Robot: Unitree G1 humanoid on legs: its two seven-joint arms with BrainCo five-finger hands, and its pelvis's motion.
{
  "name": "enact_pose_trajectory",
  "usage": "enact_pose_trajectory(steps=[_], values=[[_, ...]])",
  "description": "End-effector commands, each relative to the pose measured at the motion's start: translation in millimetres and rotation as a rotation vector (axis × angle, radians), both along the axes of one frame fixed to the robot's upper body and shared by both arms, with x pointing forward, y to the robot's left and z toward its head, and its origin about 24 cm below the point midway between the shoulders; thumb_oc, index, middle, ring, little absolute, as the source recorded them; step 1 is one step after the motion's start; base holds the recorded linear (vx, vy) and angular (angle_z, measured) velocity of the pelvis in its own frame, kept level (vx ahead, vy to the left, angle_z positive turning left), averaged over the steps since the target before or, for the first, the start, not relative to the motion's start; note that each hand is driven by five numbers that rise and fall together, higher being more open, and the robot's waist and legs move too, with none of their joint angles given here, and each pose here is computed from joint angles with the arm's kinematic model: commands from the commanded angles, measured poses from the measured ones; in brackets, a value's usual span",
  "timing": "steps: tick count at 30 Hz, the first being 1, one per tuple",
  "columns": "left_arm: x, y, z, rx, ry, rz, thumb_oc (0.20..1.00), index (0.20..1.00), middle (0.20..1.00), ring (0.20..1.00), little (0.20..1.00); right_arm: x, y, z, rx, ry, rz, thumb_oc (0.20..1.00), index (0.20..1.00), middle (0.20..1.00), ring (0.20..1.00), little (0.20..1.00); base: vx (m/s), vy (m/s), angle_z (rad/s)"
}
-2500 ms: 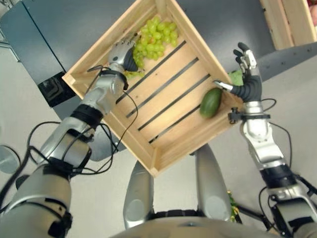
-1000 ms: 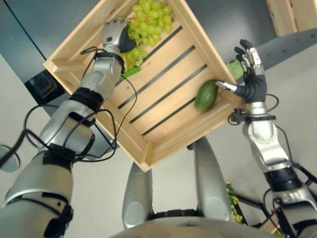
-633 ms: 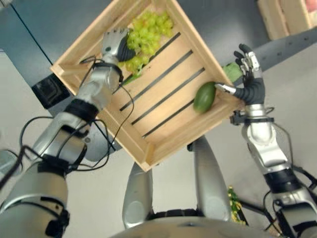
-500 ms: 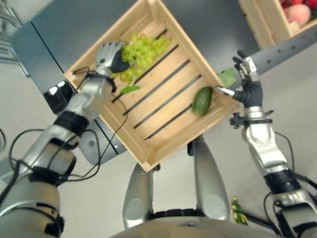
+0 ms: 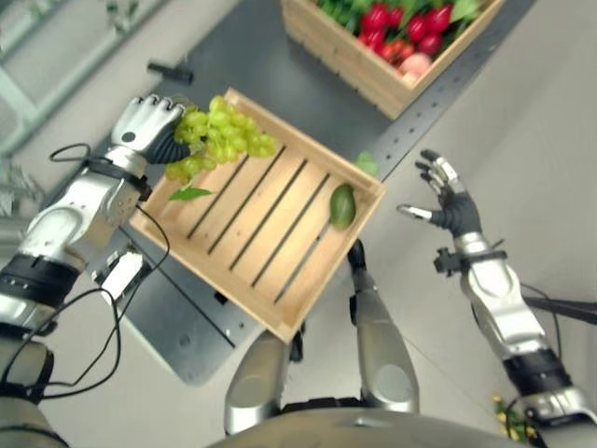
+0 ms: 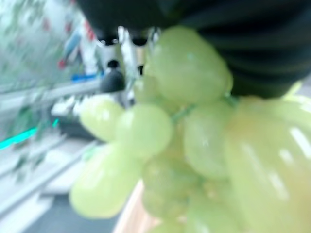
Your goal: Pick up the fruits from the basket on one side to the basket on the other side
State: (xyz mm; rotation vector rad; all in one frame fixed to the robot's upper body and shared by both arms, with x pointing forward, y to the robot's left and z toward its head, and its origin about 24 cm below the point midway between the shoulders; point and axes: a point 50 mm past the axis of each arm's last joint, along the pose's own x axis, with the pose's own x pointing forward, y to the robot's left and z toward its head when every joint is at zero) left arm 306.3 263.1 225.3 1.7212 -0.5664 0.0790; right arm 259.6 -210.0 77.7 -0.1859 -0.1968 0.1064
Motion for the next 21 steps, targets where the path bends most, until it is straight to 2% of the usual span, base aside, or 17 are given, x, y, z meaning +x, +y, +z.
enact_pose_trajectory(steps=[1,5,11,16,20,21], values=[[-2,-9,21,0.073,-0.077,-0.051,0.200,0.200,0.200,0.200,0.200,-3,7,16,0.014,-0.064,0.094,1.000,1.000,1.000,1.000,1.000,-0.04,0.025,-0.06],[-1,-33,31,0.103,-0.077,-0.159,0.200,0.200,0.200,0.200,0.200,-9,12,1,0.124,0.023,0.143,1.000,1.000,1.000,1.000,1.000,-0.06,-0.008,-0.25],[-6,-34,29,0.137,-0.070,-0.173,0.200,0.200,0.200,0.200,0.200,-6,21,3,0.119,0.040,0.215,1.000,1.000,1.000,1.000,1.000,-0.02,-0.106,-1.10],[2,-63,23,0.277,0.005,-0.277,0.200,0.200,0.200,0.200,0.200,-8,52,-7,0.350,0.207,0.475,1.000,1.000,1.000,1.000,1.000,0.04,-0.151,-0.45],[10,-99,27,0.425,0.065,-0.405,0.200,0.200,0.200,0.200,0.200,-1,73,12,0.245,0.241,0.671,1.000,1.000,1.000,1.000,1.000,0.04,-0.132,-0.34],[10,-100,28,0.427,0.064,-0.406,0.200,0.200,0.200,0.200,0.200,0,73,13,0.248,0.238,0.671,1.000,1.000,1.000,1.000,1.000,0.01,-0.094,-0.21]])
